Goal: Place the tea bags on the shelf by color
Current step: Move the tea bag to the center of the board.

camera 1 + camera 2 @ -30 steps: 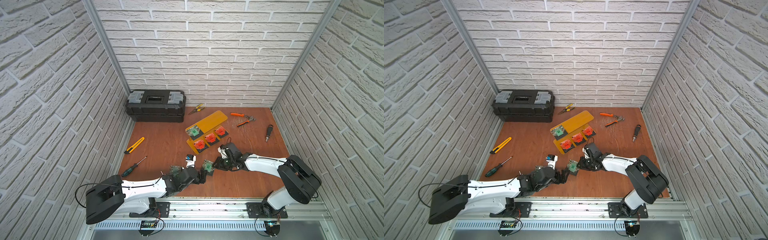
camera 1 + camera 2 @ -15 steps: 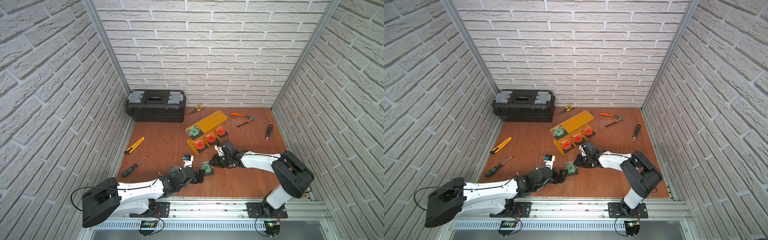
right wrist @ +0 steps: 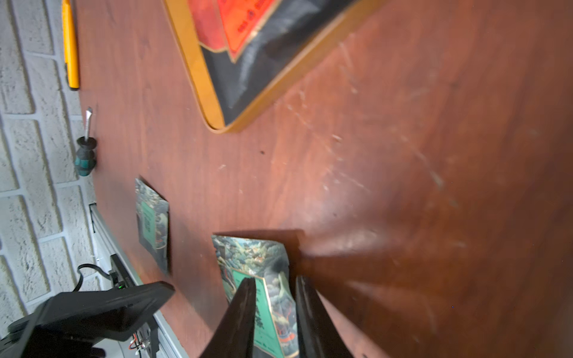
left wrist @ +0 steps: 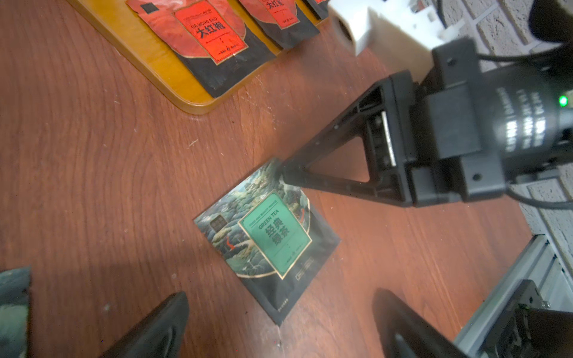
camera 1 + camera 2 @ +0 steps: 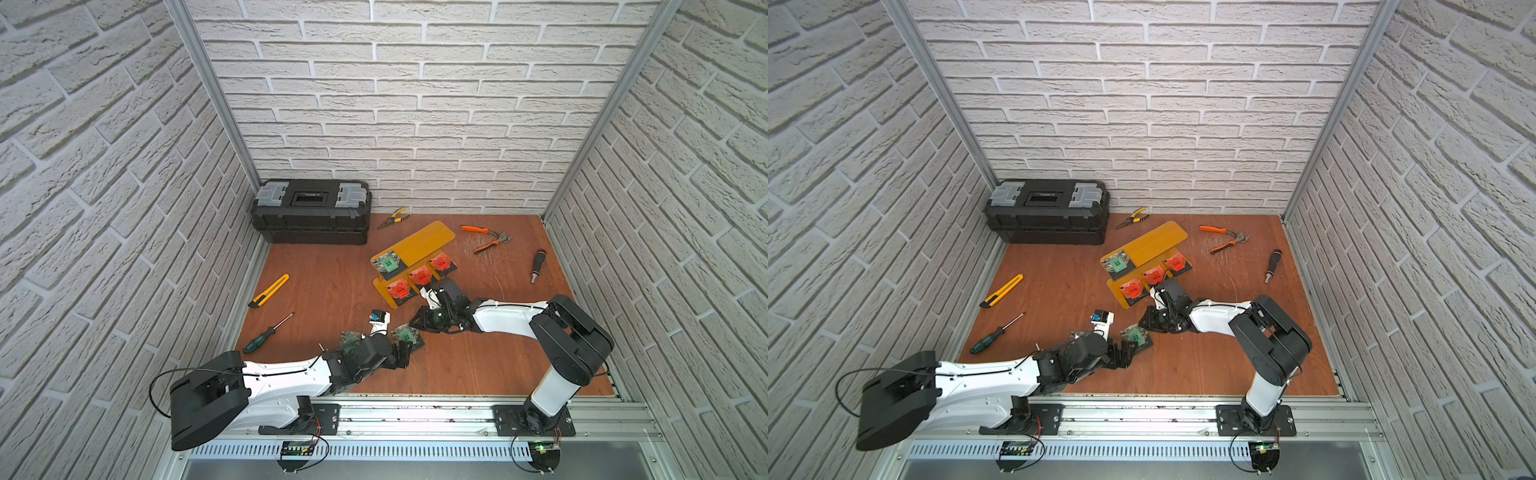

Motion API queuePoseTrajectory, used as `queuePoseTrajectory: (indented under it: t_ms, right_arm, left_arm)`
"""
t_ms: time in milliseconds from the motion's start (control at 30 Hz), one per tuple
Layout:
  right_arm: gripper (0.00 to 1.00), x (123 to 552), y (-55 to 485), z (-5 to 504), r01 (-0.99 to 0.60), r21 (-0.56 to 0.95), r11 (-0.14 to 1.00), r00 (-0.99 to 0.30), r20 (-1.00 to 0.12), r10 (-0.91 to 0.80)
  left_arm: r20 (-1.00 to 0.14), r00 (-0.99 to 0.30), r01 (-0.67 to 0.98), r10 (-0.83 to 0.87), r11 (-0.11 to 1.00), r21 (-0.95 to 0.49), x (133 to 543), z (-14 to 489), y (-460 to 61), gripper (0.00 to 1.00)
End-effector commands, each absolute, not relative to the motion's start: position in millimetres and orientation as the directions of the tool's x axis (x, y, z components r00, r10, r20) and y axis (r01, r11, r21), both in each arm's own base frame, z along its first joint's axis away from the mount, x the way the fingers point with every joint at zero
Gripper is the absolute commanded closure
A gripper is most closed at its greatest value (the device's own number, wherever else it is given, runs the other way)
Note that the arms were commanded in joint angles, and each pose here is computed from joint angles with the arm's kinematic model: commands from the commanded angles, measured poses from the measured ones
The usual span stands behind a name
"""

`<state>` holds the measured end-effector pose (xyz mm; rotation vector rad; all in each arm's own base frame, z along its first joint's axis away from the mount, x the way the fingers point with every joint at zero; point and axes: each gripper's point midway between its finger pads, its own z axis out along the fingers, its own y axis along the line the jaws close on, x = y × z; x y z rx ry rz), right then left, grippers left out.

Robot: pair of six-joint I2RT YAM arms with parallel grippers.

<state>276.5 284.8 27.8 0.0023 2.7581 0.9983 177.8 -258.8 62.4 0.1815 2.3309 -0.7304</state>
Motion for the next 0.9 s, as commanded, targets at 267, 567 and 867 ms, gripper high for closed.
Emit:
queuePoseTrajectory:
  t_ms: [267, 567, 867]
  right_arm:
    - [0.71, 280.1, 295.3, 46.0, -0.107, 0.66, 0.743, -0.967, -0.242, 0.075]
    - [0.66, 265.6, 273.8, 51.0, -0.099, 0.619, 0.779, -0.962, -0.261, 0.085]
    - [0.64, 248.5, 255.3, 47.2, -0.073, 0.609, 0.789, -0.959, -0.26, 0.112]
  left_arm:
    - [-0.656, -0.754, 0.371, -0.04, 0.799, -0.474, 181.0, 68.4, -280.9, 0.02]
    - [-0.657, -0.753, 0.366, -0.048, 0.799, -0.478, 187.7, 69.2, -286.6, 0.02]
    - [-0.652, -0.756, 0.356, -0.058, 0.8, -0.483, 202.0, 71.1, -286.1, 0.02]
